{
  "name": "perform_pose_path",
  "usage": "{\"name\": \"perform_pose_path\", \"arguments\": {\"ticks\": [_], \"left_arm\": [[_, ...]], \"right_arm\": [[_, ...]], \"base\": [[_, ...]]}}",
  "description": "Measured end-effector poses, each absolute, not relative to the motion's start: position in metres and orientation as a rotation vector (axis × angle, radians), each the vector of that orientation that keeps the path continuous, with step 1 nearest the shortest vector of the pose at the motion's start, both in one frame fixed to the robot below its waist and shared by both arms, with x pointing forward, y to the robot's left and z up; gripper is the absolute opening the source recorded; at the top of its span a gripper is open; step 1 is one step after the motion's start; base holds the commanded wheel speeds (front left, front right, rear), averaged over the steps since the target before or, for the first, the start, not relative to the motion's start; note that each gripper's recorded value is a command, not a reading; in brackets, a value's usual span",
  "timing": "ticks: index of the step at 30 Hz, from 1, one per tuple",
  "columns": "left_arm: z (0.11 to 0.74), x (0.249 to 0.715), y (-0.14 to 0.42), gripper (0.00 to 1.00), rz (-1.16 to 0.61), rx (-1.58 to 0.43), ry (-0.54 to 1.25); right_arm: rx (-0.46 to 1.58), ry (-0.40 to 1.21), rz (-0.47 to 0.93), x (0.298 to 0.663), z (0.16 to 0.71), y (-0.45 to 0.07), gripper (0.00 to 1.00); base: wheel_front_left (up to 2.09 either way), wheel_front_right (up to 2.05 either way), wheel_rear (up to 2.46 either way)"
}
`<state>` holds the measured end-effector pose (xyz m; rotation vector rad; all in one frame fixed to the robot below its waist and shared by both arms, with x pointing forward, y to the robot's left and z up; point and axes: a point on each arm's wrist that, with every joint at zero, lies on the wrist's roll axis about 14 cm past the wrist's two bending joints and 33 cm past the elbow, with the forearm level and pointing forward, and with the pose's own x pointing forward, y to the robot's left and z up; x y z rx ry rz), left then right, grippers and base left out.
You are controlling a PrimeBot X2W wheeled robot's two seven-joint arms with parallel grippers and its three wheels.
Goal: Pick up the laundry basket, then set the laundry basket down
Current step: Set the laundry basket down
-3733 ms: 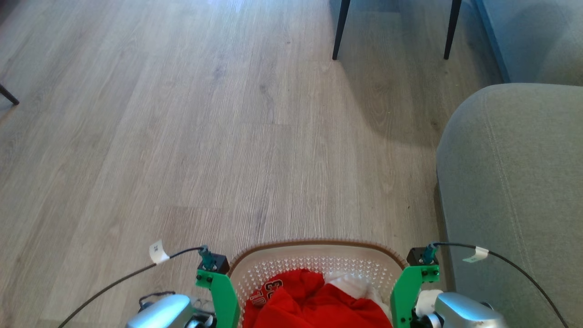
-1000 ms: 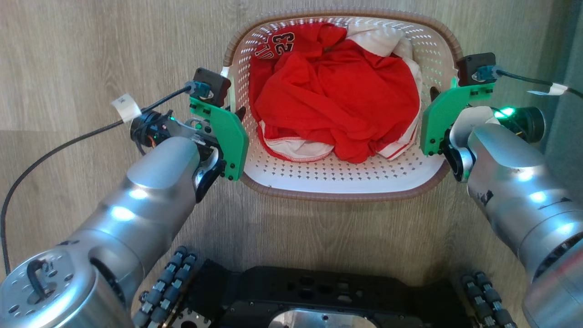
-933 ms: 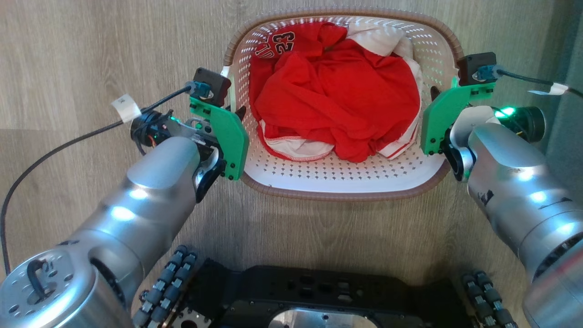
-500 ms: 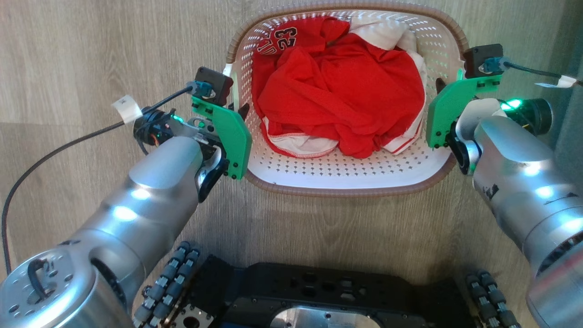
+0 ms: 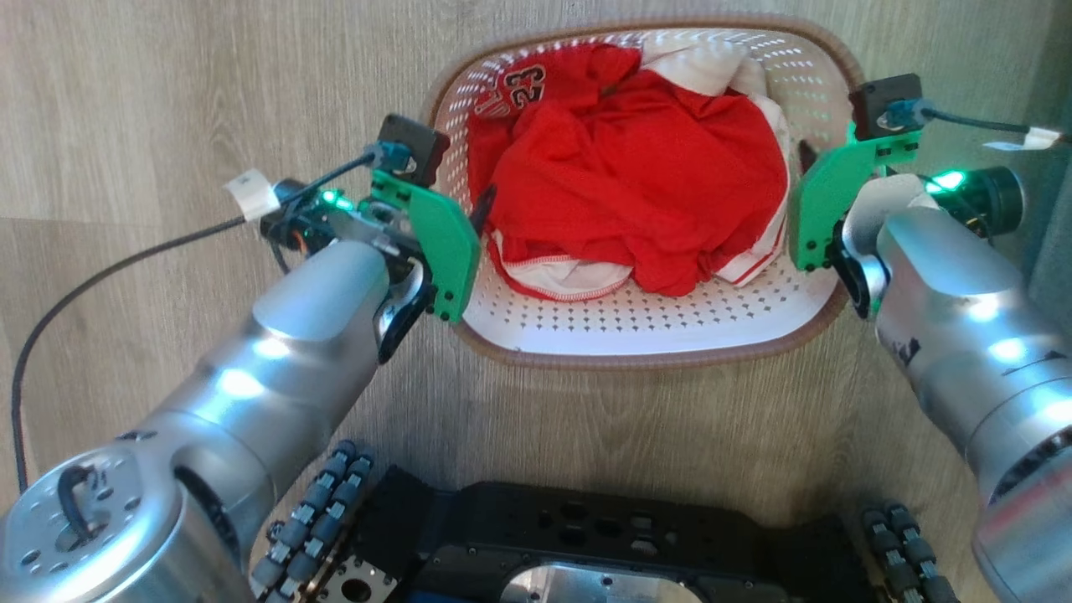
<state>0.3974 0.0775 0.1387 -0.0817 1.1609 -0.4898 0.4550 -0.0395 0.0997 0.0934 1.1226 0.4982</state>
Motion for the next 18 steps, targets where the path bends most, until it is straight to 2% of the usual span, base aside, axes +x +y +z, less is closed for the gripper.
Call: {"name": "perform_pose_path", "arguments": {"ticks": [18], "left_arm": [[0.161, 0.423, 0.074, 1.00, -0.479, -0.060, 1.074]], "right_arm": [[0.087, 1.094, 0.482, 0.460, 0.119, -0.041, 1.00]], "base": [[0.00, 0.00, 0.00]]}}
